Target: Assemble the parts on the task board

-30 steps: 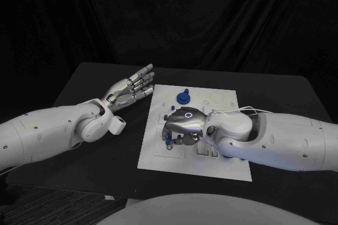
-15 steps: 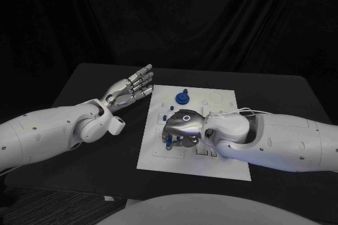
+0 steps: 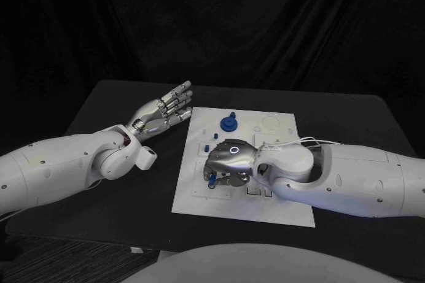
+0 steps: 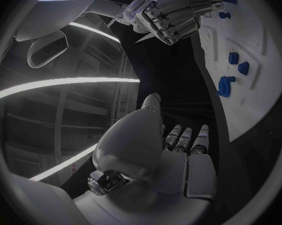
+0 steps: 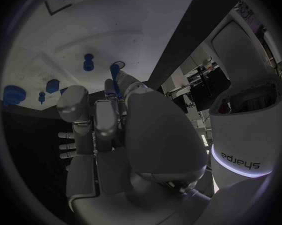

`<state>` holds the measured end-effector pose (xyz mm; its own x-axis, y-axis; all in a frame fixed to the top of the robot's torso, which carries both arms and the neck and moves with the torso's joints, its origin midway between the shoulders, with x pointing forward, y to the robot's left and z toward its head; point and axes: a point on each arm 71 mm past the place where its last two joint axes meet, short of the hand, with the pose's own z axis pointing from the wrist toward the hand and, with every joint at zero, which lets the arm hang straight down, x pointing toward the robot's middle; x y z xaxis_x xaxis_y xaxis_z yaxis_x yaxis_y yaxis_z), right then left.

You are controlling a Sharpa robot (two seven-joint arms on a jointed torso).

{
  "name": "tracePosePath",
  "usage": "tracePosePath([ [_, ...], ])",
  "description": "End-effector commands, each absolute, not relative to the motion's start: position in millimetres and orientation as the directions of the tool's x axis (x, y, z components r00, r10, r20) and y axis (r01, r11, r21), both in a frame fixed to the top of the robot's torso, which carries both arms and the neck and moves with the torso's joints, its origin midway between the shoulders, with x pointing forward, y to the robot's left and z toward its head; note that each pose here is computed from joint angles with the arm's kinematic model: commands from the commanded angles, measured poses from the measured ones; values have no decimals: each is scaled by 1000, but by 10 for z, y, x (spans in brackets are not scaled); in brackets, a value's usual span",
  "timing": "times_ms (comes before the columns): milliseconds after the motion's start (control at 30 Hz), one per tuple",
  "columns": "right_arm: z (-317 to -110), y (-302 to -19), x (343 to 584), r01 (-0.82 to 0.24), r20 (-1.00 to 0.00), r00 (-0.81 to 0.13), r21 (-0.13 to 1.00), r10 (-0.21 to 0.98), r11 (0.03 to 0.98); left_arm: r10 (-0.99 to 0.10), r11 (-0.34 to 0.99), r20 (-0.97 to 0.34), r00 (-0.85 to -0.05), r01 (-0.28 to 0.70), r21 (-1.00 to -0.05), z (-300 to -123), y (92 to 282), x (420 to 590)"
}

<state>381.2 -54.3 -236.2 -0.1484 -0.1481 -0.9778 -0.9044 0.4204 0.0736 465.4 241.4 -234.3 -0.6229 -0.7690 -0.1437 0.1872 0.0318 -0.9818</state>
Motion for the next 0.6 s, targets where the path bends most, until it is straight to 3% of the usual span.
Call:
tracePosePath([
  [33, -2385, -548, 3800, -899, -977, -145, 63, -159, 434, -766, 13, -132, -629, 190, -982, -2335, 2400, 4644],
  [600, -2395, -555, 3780, -895, -974, -153, 65, -166, 441, -762, 12, -127, -635, 182, -983, -2342, 2405, 4644],
])
